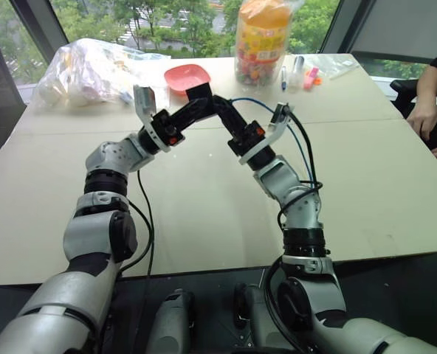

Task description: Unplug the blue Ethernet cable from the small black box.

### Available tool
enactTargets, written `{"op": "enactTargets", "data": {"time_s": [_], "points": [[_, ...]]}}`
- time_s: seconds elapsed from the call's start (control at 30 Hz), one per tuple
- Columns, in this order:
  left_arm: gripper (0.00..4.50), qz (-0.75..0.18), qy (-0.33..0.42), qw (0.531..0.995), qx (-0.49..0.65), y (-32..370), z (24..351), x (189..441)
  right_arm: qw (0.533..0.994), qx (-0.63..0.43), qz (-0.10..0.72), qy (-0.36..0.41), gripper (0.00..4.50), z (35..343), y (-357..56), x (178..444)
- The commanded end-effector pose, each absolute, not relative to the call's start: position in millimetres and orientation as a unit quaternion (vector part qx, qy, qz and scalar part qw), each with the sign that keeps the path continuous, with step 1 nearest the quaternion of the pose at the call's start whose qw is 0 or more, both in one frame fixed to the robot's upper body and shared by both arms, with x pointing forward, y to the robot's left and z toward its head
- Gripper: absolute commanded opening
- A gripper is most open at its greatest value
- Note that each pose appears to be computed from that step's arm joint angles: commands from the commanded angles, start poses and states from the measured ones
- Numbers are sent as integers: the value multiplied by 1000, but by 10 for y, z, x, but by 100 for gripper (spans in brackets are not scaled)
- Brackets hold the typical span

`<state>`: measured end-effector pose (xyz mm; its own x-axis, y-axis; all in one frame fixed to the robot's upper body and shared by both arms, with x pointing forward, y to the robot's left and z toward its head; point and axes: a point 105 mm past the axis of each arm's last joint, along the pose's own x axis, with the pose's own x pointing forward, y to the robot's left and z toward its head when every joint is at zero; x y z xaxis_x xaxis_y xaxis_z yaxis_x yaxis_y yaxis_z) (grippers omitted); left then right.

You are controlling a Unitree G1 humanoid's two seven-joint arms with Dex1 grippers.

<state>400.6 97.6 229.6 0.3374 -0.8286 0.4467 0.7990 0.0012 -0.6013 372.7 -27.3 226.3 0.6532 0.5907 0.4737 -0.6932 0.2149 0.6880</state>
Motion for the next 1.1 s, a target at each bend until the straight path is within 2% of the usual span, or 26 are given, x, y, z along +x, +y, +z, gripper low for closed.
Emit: {"op": "enactTargets", "data": {"time_s": [0.03,0.1,0.17,0.23,0.27,0.5,0.6,0.7,0.9,1.1], "points": [[52,-589,-8,699,-406,999,2439,3972,768,477,422,-66,311,2318,-221,3690],[52,-589,-7,698,-406,998,2438,3969,767,480,421,-67,243,2322,-224,3694],[52,-590,-6,698,-406,998,2435,3966,761,492,417,-73,149,2343,-247,3703],[52,-590,-5,698,-406,997,2434,3965,759,496,415,-75,30,2350,-255,3705],[52,-590,-5,698,-406,997,2433,3964,758,497,415,-75,7,2347,-252,3703],[52,-590,-4,698,-406,995,2424,3962,759,491,422,-68,7,2322,-202,3673],[52,-585,1,706,-400,1030,2387,3962,776,471,413,-68,7,2291,-226,3699],[52,-576,3,716,-394,1186,2367,3945,809,443,376,-88,7,2300,-454,3831],[52,-549,-4,740,-389,1563,2409,3912,871,333,334,-139,7,2557,-1013,4077],[52,-536,-27,752,-382,1608,2451,3945,896,231,343,-163,7,2881,-1136,4214]]}}
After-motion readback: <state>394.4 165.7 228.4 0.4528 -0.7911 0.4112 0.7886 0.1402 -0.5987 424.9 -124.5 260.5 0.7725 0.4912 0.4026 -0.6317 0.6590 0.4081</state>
